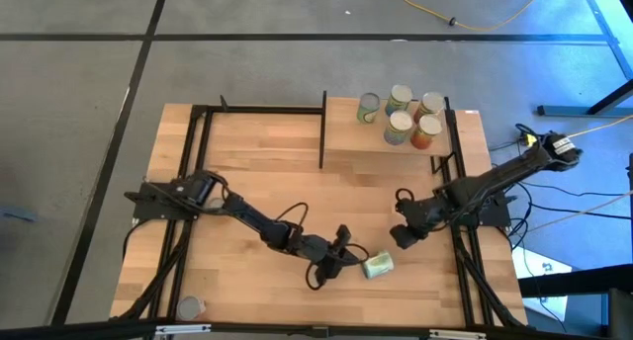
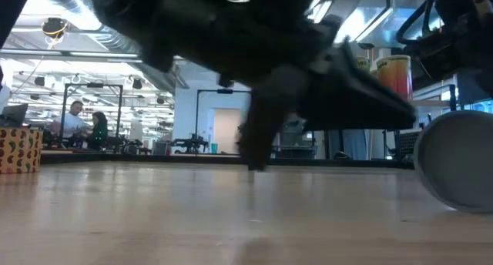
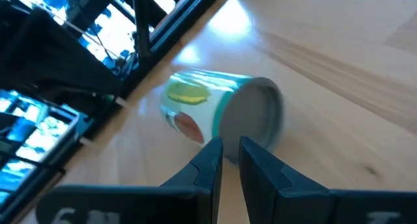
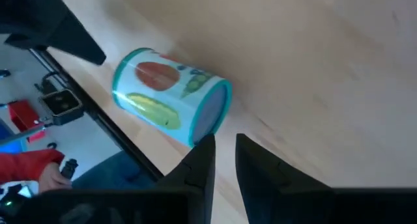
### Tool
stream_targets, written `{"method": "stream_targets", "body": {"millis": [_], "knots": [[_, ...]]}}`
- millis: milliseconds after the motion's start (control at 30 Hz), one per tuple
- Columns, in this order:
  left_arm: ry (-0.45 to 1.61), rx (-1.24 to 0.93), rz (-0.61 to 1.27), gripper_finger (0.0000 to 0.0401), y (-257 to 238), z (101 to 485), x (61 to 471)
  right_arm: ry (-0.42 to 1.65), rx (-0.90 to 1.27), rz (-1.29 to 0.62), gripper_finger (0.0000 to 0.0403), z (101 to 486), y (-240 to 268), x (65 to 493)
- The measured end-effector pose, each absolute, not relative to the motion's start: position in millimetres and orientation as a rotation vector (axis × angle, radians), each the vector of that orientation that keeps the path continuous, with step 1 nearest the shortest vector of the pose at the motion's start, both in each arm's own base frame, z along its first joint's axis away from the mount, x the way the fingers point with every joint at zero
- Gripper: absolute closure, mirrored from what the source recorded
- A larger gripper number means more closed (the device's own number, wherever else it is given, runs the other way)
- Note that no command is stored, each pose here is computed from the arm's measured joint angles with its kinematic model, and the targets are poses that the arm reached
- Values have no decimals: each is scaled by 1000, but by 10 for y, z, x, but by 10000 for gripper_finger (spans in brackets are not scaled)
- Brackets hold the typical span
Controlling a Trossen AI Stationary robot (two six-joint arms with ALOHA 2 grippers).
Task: Pick and place cans onto a shelf
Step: Put the white canned good on the shelf
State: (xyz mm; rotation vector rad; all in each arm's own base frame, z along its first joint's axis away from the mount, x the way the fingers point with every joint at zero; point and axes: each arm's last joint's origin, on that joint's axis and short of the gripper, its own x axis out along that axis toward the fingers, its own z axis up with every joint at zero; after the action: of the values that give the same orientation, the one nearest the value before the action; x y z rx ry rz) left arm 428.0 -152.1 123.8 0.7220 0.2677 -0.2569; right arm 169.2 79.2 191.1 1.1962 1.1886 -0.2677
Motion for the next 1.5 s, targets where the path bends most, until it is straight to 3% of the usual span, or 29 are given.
{"method": "stream_targets", "body": {"millis": [200,567,1133,1500], "knots": [[242,720,-245,356,-1586,1275,4459,1224,1230,-301,340,1849,879,1714],[302,734,-316,356,-1679,1212,4413,1262,1285,-301,340,1798,1050,1723],[124,596,-505,356,-2059,1221,4523,1365,1444,-426,340,1564,1548,1648],[39,543,-519,356,-2244,1156,4939,1361,1507,-272,340,1389,1862,1755]]}}
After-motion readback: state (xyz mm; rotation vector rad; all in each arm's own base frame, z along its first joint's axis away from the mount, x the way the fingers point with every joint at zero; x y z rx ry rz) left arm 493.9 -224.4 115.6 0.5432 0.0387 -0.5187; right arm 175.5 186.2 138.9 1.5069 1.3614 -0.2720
